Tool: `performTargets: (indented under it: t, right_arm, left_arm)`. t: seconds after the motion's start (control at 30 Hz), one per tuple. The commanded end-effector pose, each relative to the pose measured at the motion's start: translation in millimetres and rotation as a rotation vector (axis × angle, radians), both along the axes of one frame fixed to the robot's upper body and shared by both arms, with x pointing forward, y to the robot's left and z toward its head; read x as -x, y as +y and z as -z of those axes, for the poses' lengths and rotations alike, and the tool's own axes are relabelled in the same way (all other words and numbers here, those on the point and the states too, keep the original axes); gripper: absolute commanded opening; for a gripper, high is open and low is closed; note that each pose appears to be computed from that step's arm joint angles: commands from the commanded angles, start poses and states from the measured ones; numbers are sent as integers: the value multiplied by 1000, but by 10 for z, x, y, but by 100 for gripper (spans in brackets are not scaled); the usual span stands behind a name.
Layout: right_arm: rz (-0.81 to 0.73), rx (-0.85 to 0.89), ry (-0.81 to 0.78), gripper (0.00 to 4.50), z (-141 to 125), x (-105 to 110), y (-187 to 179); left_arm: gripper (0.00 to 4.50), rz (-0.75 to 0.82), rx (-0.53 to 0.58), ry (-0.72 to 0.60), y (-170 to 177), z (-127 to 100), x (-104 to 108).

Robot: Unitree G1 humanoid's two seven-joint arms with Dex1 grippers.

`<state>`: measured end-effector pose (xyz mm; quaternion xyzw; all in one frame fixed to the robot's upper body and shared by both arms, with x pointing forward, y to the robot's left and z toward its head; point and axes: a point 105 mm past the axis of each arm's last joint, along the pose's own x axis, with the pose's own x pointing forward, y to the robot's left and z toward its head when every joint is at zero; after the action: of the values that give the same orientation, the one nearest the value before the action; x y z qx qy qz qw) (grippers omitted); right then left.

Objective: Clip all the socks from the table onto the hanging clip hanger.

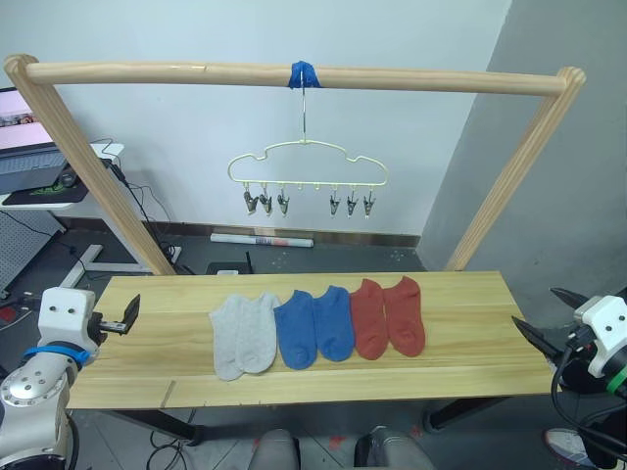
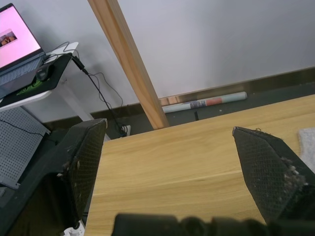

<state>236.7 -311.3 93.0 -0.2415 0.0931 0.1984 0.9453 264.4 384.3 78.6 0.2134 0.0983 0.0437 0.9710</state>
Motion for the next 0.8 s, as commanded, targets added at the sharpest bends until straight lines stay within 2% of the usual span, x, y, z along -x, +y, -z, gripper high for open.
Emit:
performTargets:
  t: [0.03, 0.1, 0.2, 0.37, 0.6, 0.8]
  right_arm:
    - [-17, 14, -50, 449, -139, -29, 35]
    - [-14, 13, -53, 449, -143, -16, 36]
    - [-10, 10, -54, 449, -149, -6, 37]
    - [-4, 7, -60, 449, -157, 1, 41]
    - [-2, 7, -65, 449, -162, 4, 51]
    - [-11, 3, -63, 449, -154, 5, 87]
  left_arm:
    - [450, -10, 18, -43, 49, -130, -28]
    - [450, -32, 9, -28, 87, -115, -37]
    - [450, 25, 27, -86, 28, -230, -65]
    - [450, 64, 39, -122, 3, -292, -38]
    - [450, 74, 60, -113, -34, -247, -9]
    - [450, 97, 85, -137, -165, -270, -73]
